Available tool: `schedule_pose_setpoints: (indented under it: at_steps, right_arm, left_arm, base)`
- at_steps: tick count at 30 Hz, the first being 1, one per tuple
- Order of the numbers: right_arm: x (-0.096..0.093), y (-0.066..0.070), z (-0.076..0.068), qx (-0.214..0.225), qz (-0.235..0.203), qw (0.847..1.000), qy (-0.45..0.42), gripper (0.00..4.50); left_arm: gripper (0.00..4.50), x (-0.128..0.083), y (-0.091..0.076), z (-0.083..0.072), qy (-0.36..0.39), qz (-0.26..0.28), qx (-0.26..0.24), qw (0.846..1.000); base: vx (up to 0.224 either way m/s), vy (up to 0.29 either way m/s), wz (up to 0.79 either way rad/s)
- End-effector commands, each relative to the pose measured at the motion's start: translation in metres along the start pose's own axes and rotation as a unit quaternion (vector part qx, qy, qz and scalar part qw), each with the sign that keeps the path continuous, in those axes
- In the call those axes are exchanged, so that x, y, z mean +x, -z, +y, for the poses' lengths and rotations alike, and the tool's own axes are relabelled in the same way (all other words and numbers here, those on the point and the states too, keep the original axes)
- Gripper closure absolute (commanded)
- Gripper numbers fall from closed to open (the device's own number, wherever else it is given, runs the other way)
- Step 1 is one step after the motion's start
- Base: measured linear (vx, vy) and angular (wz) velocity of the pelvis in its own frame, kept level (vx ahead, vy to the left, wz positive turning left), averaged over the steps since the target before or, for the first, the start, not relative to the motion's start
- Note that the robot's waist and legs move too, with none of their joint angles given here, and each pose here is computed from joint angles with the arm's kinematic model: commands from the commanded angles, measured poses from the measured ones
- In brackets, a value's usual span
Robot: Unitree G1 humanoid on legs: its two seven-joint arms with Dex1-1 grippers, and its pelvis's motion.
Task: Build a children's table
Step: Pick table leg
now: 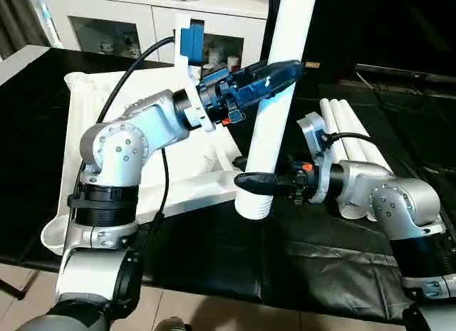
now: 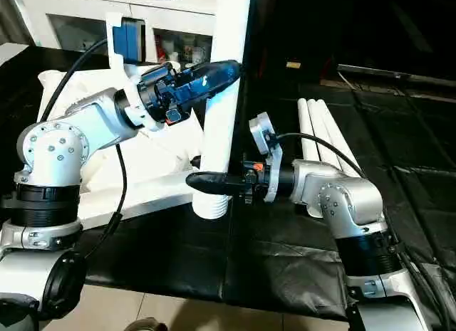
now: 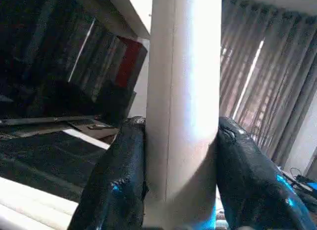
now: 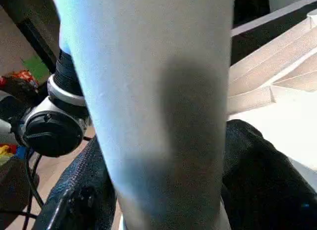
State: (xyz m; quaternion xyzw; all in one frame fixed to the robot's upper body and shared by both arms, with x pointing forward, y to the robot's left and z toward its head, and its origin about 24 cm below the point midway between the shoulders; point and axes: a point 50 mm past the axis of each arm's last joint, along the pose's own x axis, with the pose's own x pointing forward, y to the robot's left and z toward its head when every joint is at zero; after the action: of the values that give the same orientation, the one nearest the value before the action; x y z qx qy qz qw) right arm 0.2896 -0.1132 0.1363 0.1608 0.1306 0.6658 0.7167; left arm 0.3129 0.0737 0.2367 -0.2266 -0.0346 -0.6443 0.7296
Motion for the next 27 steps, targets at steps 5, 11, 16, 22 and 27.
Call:
schedule_pose_setpoints:
  at_steps: [5,11,16,22,27]
  right_arm:
    - [-0.0001,-0.0031,0.0006,-0.014,0.007,1.000,0.002,1.80]
    - [-0.0006,-0.0020,0.0006,-0.014,0.007,1.000,0.002,2.25]
    - [-0.0012,-0.0015,0.0011,-0.014,0.008,1.000,0.001,2.47]
    - [-0.0007,-0.0001,0.0015,-0.015,0.009,1.000,0.000,2.50]
    - [0.0006,0.0029,0.0011,-0.013,0.008,1.000,0.004,2.51]
  left_arm:
    - [2.75,0.0084,-0.0030,-0.0059,0.015,0.008,0.013,1.000]
    - [2.75,0.0092,-0.0022,-0.0063,0.017,0.010,0.012,1.000]
    - [2.75,0.0091,-0.0013,-0.0068,0.017,0.015,0.013,1.000]
    - [2.75,0.0109,0.0000,-0.0088,0.022,0.018,0.015,0.999]
    - [2.75,0.0136,-0.0005,-0.0143,0.034,0.017,0.022,0.999]
  base:
    - [0.000,0.000,0.00]
    - [0.000,0.000,0.00]
    - [0.000,0.000,0.00]
    - [0.000,0.000,0.00]
    - [0.000,0.000,0.00]
